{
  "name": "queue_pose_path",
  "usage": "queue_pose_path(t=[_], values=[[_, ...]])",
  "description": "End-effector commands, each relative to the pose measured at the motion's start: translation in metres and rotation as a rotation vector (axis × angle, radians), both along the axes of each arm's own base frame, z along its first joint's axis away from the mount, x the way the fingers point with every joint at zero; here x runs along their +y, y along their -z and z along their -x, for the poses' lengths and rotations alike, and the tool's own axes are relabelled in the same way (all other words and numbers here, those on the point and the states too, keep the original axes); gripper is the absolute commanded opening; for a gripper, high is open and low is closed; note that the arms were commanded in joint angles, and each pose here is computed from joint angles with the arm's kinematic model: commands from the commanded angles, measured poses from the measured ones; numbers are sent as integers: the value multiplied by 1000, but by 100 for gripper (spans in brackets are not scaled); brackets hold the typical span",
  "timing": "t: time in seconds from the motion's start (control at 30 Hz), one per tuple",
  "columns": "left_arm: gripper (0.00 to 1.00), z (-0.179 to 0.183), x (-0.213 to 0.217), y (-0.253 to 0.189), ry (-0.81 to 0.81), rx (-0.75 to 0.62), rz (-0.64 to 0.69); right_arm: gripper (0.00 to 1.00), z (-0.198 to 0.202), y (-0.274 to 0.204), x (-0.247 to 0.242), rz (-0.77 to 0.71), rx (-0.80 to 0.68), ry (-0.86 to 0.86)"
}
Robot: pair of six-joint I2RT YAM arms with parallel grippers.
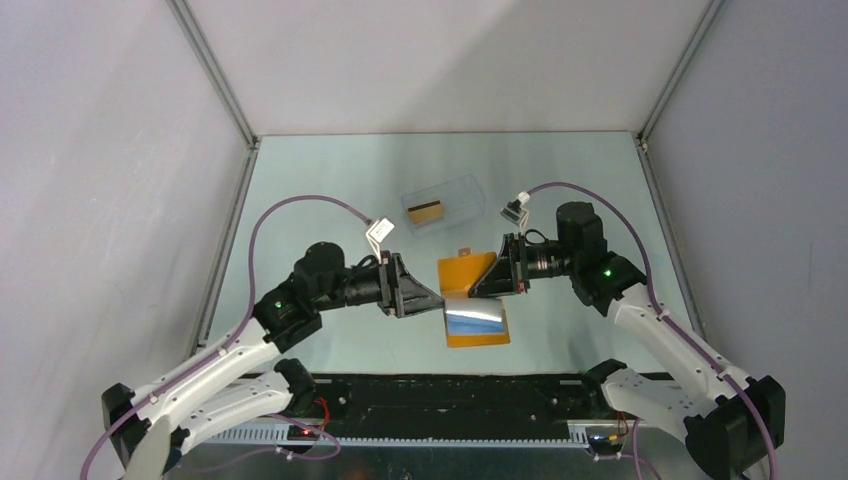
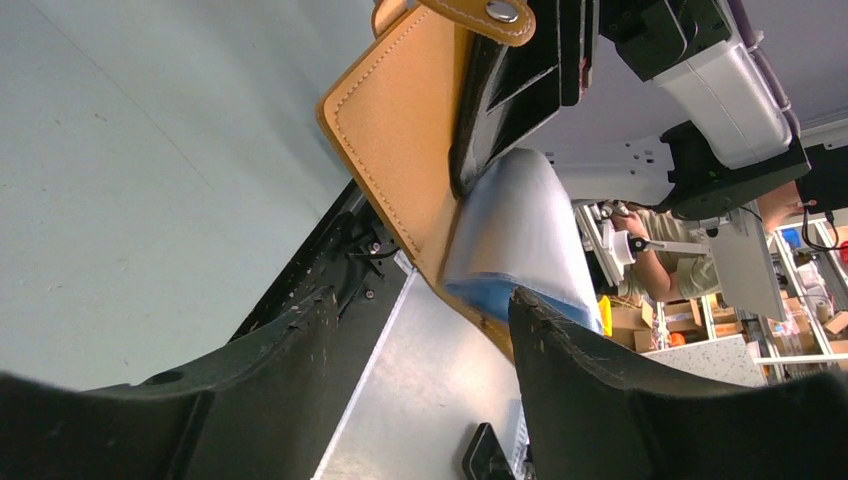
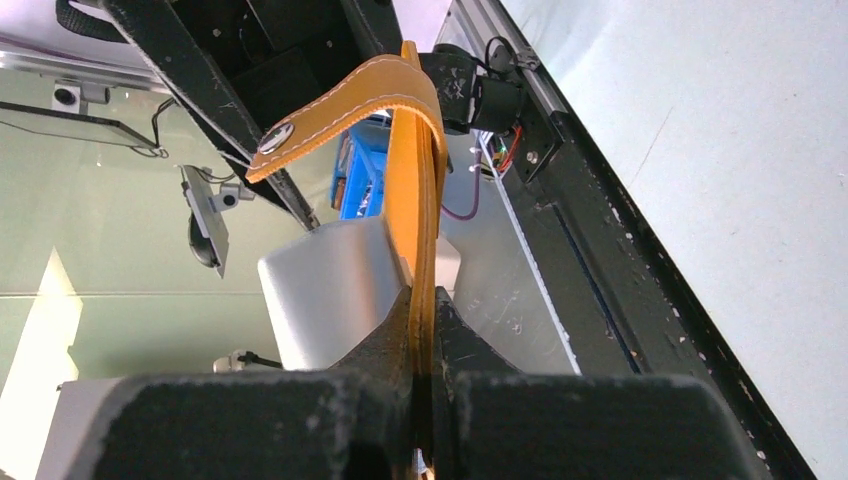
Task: Put the credit cards into the card holder
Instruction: Open the card holder.
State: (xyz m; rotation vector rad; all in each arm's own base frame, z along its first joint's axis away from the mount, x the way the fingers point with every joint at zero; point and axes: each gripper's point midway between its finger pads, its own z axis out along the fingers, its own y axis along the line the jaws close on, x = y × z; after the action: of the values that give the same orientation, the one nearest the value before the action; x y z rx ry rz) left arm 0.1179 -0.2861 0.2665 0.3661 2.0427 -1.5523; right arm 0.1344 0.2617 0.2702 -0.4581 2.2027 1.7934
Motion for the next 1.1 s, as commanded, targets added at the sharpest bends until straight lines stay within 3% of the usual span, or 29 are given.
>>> queue_pose_path(t=[0.0, 0.43, 0.9, 1.07], values=[[69, 4, -1, -21, 23, -63, 53, 0, -2, -6, 3, 1, -47, -2], [66, -2, -10, -6, 18, -23, 23, 0, 3, -7, 7, -7, -58, -26], [64, -1, -24, -29, 64, -65, 163, 0, 8, -15, 9, -35, -81, -53], [56, 8, -22, -32, 93, -62, 202, 0, 11, -20, 11, -83, -90, -69]])
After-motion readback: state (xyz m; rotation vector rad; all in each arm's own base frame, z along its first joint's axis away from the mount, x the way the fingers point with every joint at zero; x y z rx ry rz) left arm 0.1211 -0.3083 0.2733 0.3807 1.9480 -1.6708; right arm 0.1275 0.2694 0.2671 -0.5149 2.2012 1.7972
